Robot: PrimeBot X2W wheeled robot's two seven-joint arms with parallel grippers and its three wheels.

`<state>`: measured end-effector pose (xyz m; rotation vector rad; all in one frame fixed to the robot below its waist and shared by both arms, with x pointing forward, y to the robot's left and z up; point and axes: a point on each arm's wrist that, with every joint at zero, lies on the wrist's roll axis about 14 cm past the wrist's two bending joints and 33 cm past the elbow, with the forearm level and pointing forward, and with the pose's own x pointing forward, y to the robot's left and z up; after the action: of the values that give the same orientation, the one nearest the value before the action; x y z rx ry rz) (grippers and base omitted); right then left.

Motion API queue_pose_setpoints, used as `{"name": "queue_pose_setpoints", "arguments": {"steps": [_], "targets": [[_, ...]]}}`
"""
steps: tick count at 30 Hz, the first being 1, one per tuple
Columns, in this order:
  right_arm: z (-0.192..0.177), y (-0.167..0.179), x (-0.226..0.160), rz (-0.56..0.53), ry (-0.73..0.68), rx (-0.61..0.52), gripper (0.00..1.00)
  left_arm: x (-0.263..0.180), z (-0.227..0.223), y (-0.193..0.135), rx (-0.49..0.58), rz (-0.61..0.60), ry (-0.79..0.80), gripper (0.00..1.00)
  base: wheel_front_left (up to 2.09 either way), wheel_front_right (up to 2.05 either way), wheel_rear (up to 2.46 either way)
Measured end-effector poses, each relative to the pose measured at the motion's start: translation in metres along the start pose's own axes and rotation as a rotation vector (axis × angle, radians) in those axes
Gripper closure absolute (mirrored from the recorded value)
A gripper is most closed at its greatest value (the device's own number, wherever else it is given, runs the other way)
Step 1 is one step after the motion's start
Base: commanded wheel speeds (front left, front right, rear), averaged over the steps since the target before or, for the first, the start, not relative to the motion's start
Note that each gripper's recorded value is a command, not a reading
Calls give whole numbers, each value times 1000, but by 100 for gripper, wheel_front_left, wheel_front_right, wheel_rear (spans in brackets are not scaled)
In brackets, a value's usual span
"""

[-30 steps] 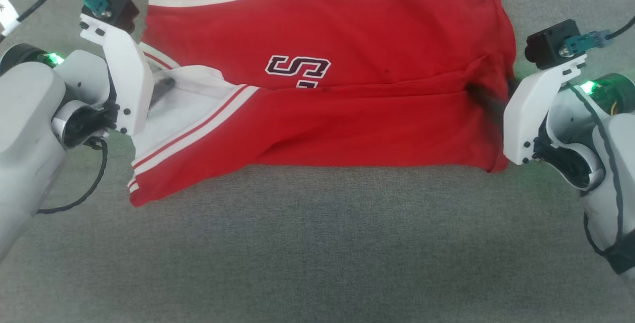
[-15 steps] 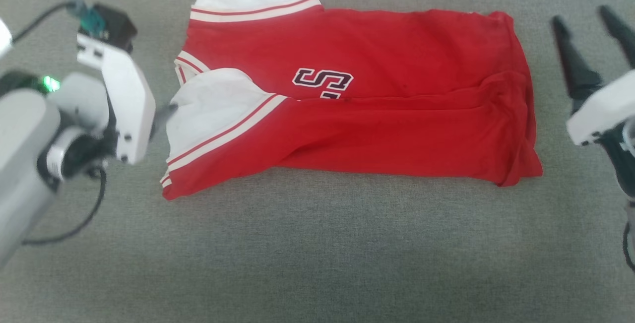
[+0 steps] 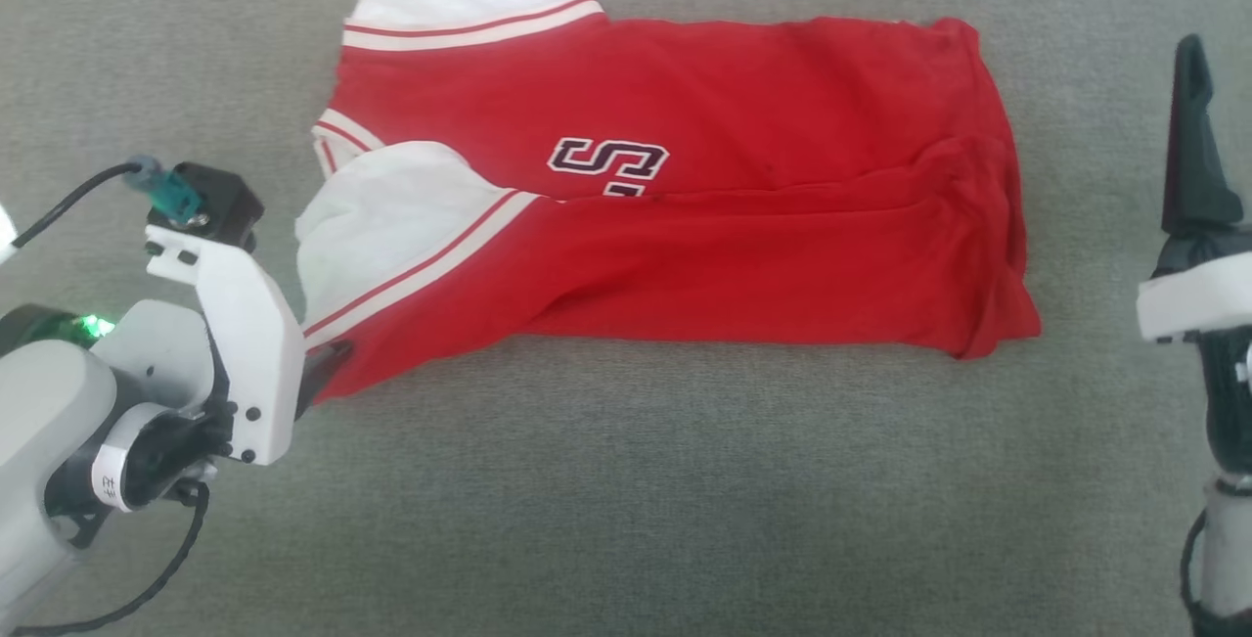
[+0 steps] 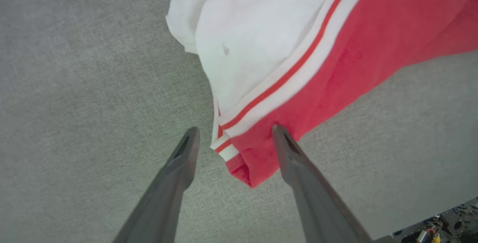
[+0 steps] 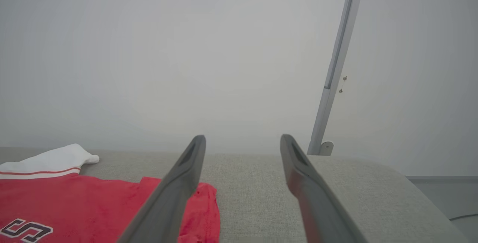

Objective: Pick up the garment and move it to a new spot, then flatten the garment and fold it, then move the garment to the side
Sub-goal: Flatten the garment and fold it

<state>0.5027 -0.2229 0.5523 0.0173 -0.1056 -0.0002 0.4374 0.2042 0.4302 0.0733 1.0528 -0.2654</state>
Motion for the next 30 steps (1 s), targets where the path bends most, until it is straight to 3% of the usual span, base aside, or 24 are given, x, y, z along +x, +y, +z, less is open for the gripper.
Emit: {"name": "queue_pose_setpoints", "arguments": {"steps": [10,11,12,23,30], "targets": [[-23,-5,-17,-34,88,26,0,42,-23,10,-128,4,87,0,0,0,0],[-33,2,-21,-11,132,32,0,48,-26,10,-133,-7,101,56,0,0,0],[-38,4,-22,-2,157,42,0,50,-27,11,-139,-10,107,100,0,0,0],[-112,24,-55,89,611,126,0,54,-26,9,-149,-45,80,100,0,0,0],[-148,37,-64,153,859,124,0,55,-27,8,-158,-57,66,100,0,0,0]]}}
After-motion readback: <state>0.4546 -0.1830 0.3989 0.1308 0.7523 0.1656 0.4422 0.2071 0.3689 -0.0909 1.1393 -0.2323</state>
